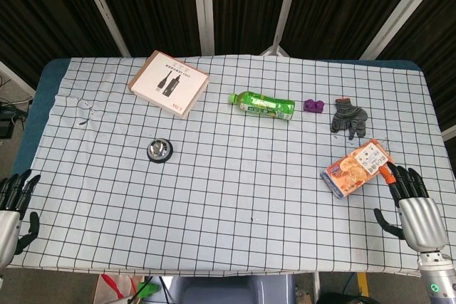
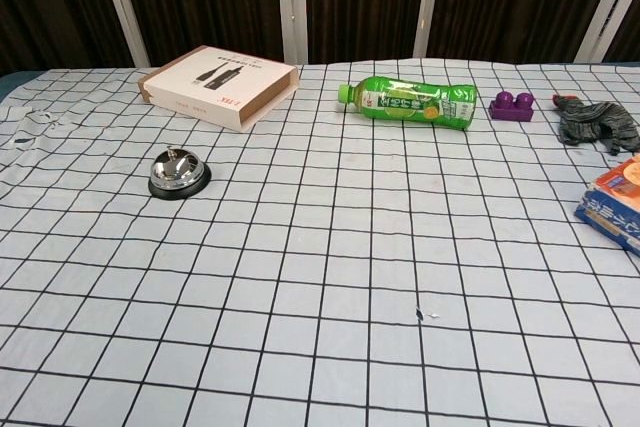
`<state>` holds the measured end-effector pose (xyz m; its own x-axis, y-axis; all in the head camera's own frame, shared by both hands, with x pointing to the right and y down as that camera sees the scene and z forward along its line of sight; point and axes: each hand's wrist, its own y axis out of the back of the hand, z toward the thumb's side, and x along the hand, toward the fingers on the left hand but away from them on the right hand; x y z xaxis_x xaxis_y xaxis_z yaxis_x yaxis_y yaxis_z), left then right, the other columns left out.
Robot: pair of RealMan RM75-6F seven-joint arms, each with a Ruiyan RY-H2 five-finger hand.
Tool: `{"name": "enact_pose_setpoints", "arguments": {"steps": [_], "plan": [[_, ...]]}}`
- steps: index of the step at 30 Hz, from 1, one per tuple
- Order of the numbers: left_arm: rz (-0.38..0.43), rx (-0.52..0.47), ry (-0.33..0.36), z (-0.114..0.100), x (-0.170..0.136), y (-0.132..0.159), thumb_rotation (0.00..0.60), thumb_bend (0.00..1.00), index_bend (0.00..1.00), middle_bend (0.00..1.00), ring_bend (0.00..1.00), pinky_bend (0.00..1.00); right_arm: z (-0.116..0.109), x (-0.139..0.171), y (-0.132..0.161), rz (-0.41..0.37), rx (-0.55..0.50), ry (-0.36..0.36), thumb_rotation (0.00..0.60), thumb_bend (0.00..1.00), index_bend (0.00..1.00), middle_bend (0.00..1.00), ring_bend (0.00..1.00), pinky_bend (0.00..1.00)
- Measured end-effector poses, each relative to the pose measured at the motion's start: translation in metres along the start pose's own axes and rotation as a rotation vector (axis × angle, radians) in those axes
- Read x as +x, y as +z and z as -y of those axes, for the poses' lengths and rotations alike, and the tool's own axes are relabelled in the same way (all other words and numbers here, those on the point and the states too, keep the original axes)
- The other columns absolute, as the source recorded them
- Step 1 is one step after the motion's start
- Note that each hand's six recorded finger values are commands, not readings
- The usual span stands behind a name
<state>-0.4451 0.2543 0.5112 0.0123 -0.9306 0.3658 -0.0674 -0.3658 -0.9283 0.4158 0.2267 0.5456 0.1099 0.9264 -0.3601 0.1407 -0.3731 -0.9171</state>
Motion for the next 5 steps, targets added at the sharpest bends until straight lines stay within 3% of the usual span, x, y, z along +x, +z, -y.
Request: {"name": "enact_pose_setpoints", "arguments": {"steps": [5], "plan": [[-0.004, -0.015, -0.003, 0.0067, -0.0017, -0.0059, 0.600, 0.87, 0.00, 0.00, 0.00, 0.00, 0.0004, -0.0011, 0.0002, 0.001, -0.001, 0.000, 0.600, 0.39, 0.08, 0.00, 0.00, 0.00]]}}
